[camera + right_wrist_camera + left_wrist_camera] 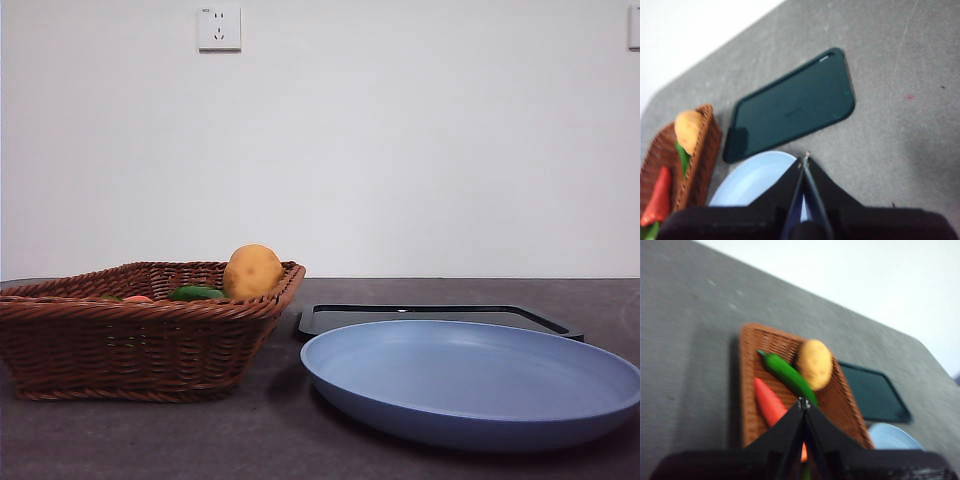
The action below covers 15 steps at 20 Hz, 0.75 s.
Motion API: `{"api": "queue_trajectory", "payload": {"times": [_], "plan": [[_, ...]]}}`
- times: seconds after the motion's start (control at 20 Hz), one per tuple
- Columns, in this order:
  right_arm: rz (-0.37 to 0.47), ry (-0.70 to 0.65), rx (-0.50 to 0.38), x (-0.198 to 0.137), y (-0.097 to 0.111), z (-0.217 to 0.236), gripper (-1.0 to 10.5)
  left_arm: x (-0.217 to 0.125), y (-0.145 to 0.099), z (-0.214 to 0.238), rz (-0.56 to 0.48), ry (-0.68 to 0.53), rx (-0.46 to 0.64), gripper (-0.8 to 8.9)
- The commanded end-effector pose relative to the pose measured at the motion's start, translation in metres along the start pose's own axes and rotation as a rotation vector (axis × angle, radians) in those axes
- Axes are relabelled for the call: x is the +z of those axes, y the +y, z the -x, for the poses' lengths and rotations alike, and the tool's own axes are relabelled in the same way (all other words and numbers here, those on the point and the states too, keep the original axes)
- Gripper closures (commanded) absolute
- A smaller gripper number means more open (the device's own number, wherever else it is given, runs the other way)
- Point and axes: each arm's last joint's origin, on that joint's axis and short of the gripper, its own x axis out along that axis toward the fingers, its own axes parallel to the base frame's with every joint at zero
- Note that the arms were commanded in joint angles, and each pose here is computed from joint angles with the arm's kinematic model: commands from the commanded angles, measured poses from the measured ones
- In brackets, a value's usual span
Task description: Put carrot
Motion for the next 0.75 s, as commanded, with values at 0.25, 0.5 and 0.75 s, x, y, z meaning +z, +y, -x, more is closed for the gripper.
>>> {"api": "queue_trajectory", "payload": {"times": [0.25, 0.5, 0.75], "plan": [[0.137, 0.192, 0.003, 0.03, 0.017, -0.007, 9.4, 0.035, -0.014, -0.023, -0.064, 0.214, -0.103, 8.07], [0.137, 0.5, 0.005, 0.029, 0.014, -0.035, 9.3, 0.044, -0.027, -0.043, -0.128, 0.456, -0.06, 8.07], [0.078, 0.645, -0.02, 0.022, 0.004, -0.063, 8.3, 0.044, -0.036, -0.052, -0.169, 0.467, -0.109, 8.0]]}}
